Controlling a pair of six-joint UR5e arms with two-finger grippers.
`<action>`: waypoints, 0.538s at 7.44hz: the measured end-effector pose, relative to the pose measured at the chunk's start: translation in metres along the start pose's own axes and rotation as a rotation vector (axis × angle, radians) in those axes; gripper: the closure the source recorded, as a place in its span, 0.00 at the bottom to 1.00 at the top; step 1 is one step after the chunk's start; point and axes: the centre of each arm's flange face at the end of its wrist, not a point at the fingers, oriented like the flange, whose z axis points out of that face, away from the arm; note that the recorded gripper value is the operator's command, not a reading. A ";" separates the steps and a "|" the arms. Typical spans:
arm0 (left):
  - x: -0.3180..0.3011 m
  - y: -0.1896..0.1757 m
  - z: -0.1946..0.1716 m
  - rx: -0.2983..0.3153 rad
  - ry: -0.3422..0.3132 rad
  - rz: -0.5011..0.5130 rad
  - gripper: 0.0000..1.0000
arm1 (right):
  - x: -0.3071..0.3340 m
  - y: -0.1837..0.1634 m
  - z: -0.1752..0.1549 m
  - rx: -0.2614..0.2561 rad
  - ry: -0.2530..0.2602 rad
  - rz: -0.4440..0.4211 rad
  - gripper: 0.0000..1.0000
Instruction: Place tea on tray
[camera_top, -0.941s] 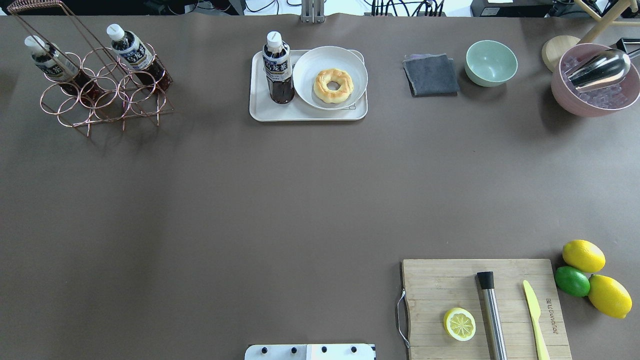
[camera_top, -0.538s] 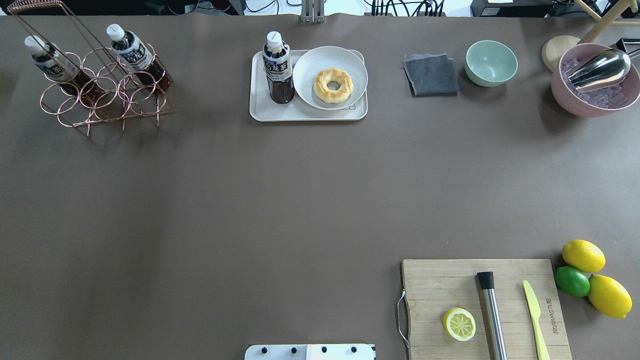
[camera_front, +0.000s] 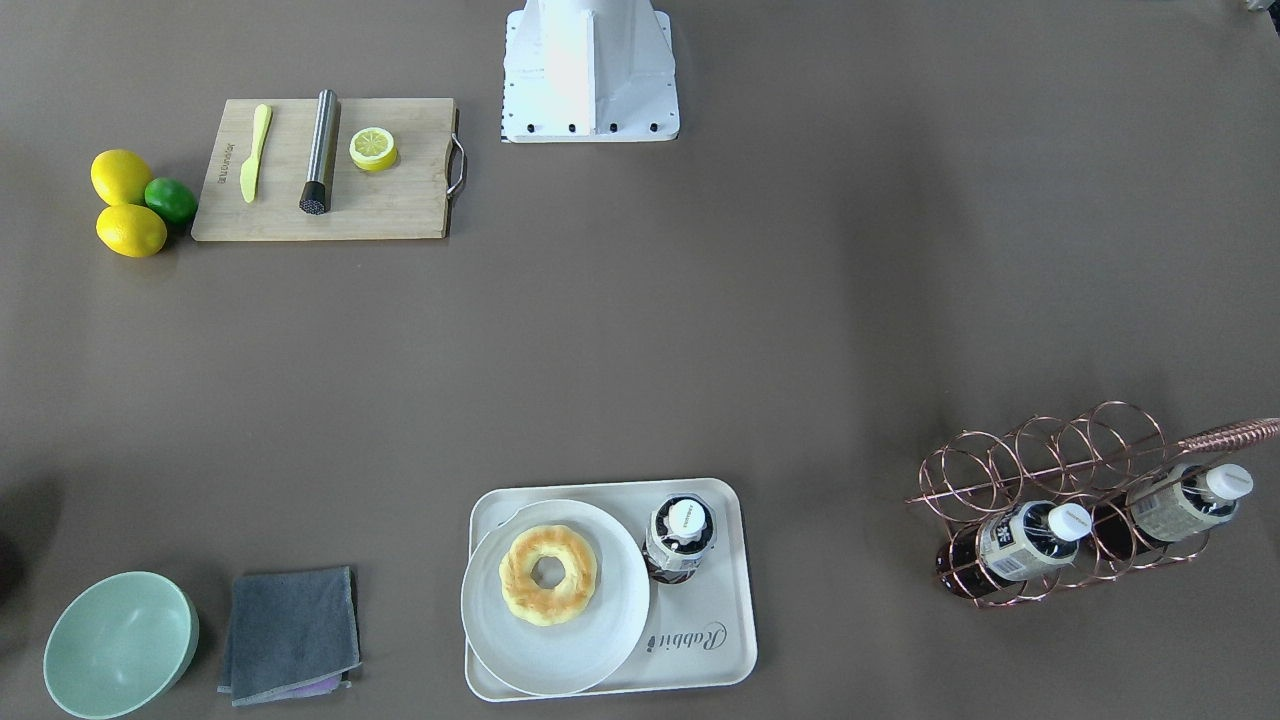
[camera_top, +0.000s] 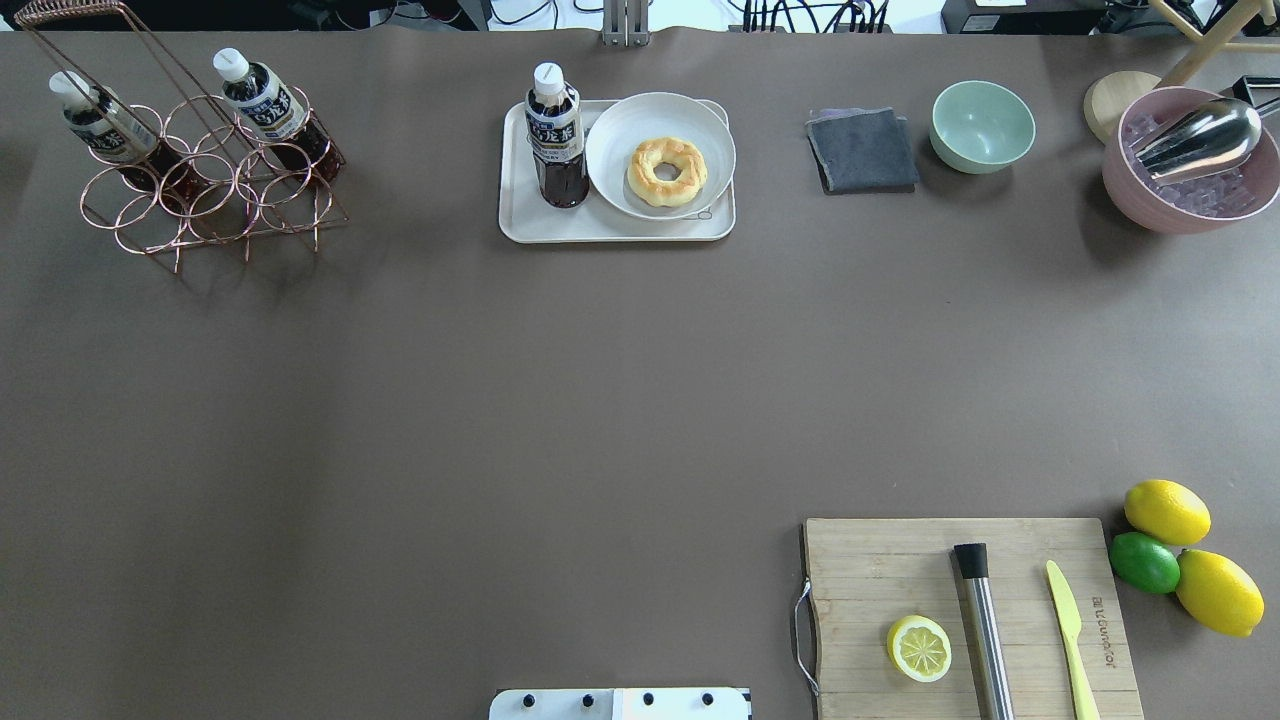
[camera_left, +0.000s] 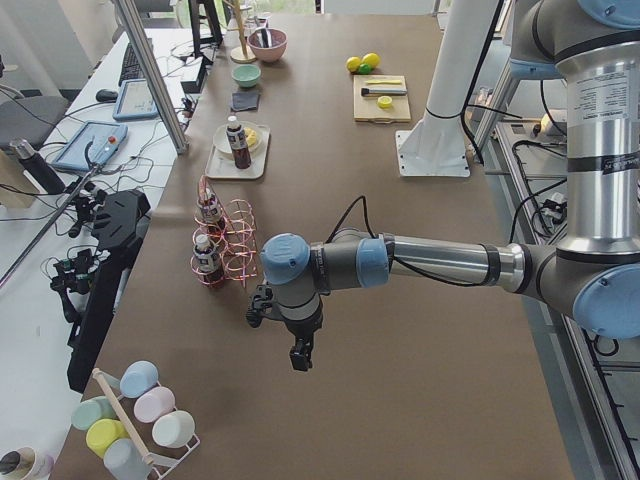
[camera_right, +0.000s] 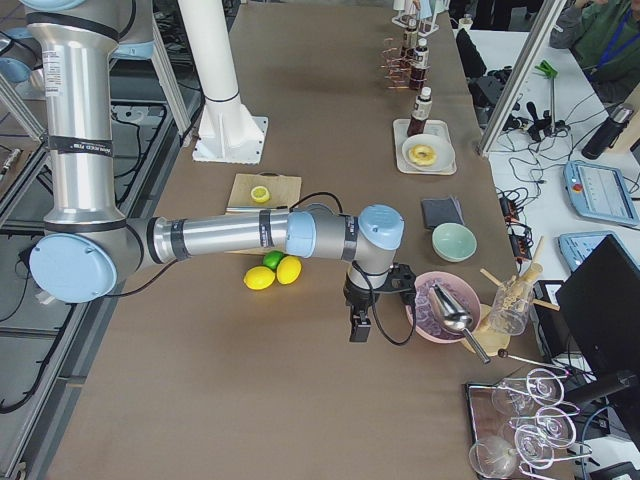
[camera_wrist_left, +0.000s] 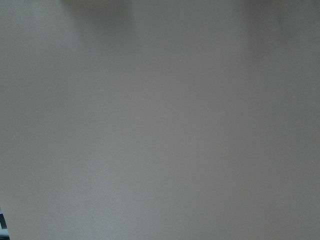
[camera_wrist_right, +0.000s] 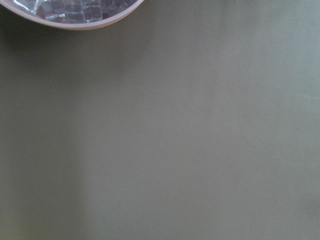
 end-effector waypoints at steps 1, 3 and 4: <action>-0.002 0.002 0.002 -0.006 -0.003 -0.002 0.01 | 0.000 0.000 -0.001 0.003 0.001 -0.002 0.00; -0.005 0.005 0.007 -0.018 -0.004 -0.014 0.01 | -0.002 -0.001 -0.003 0.006 -0.004 -0.003 0.00; -0.006 0.006 0.008 -0.022 -0.002 -0.019 0.01 | -0.004 -0.001 -0.003 0.008 -0.018 -0.003 0.00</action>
